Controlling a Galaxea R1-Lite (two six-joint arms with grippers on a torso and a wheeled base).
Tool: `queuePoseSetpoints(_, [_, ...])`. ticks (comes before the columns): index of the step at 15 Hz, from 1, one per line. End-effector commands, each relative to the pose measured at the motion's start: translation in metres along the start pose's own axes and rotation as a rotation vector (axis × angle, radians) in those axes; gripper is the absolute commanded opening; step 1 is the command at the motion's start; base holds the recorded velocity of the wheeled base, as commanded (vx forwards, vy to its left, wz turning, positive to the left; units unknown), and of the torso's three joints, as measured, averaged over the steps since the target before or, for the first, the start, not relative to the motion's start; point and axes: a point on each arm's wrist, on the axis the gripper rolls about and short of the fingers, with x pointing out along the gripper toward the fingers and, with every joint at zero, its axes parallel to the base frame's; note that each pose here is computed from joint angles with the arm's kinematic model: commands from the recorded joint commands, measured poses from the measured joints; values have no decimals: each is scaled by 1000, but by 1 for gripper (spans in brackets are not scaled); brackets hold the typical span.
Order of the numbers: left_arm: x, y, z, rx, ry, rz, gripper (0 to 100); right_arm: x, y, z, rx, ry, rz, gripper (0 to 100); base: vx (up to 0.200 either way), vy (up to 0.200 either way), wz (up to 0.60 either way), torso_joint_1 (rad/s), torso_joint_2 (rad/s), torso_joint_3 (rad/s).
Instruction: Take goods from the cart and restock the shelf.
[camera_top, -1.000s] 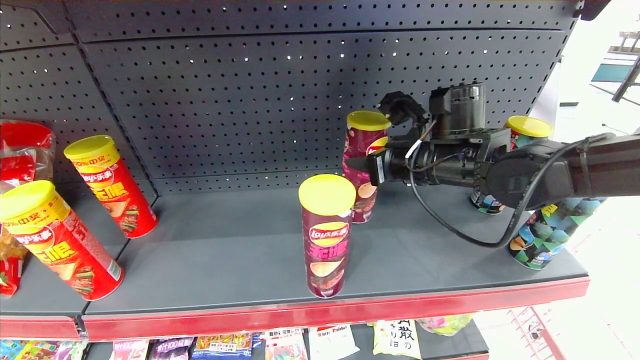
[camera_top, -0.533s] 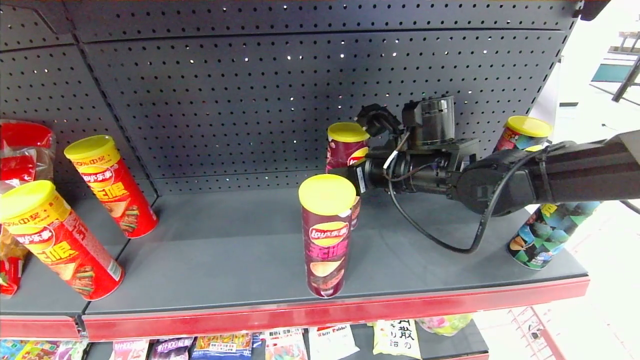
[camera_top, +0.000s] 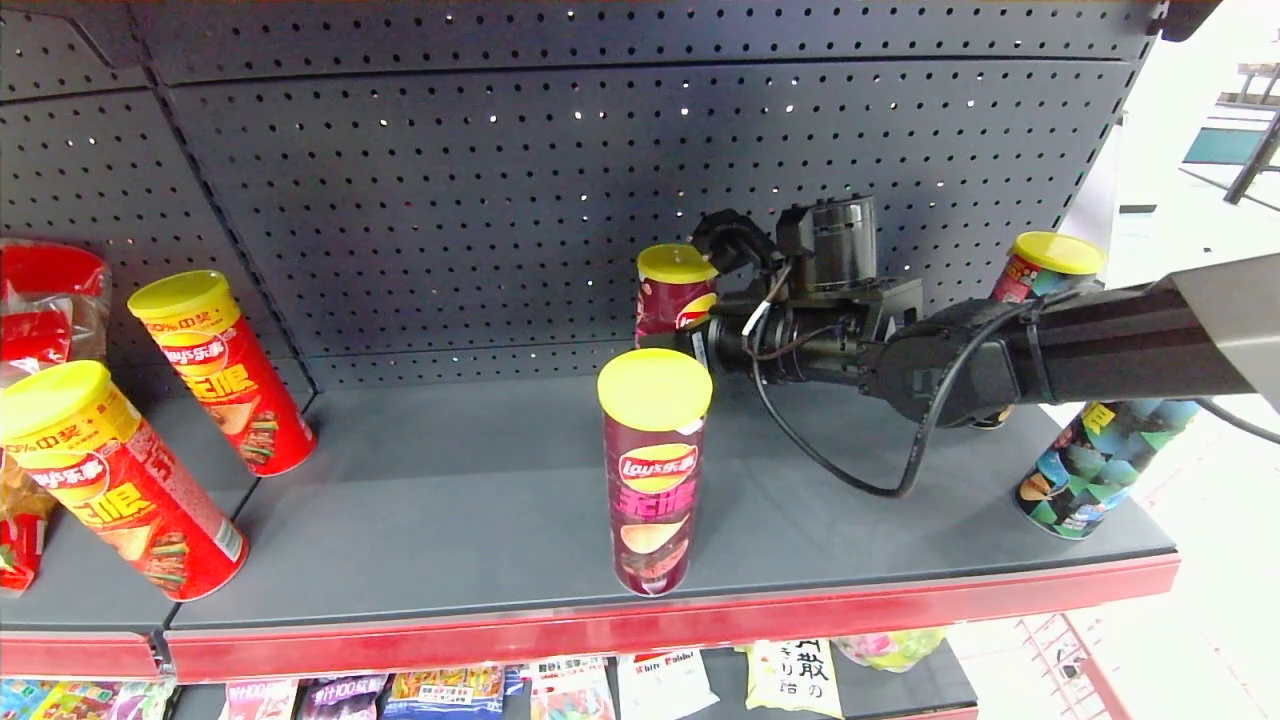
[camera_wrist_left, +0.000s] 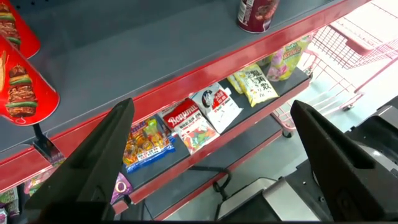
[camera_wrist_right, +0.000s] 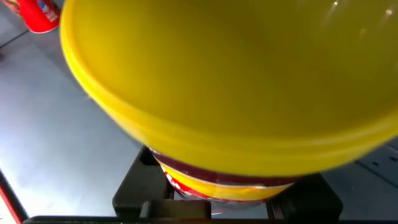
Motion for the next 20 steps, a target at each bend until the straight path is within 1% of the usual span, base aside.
queuePoseSetpoints(1, [0, 0, 0, -1, 2, -1, 100, 3, 1, -1, -1, 1, 3, 0, 0, 0, 0, 0, 0, 0])
queuePoseSetpoints(3, [1, 0, -3, -2, 10, -1, 100, 4, 2, -1, -2, 2, 6, 0, 0, 0, 0, 0, 0, 0])
queuePoseSetpoints(8, [1, 0, -7, -1, 8, -2, 100, 5, 2, -4, 0, 10, 5, 0, 0, 0, 0, 0, 0, 0])
queuePoseSetpoints(9, [1, 0, -7, -2, 10, -2, 100, 5, 3, -4, -1, 10, 7, 100, 0, 0, 0, 0, 0, 0])
queuePoseSetpoints(13, [1, 0, -8, -2, 10, -2, 100, 1, 5, -1, -3, 5, 11, 100, 0, 0, 0, 0, 0, 0])
queuePoseSetpoints(15, [1, 0, -8, -2, 10, -2, 100, -4, 5, 1, -2, 2, -8, 100, 0, 0, 0, 0, 0, 0])
queuePoseSetpoints(20, [2, 0, -9, -3, 17, -9, 100, -32, 11, -1, 4, 24, -15, 100, 0, 0, 0, 0, 0, 0])
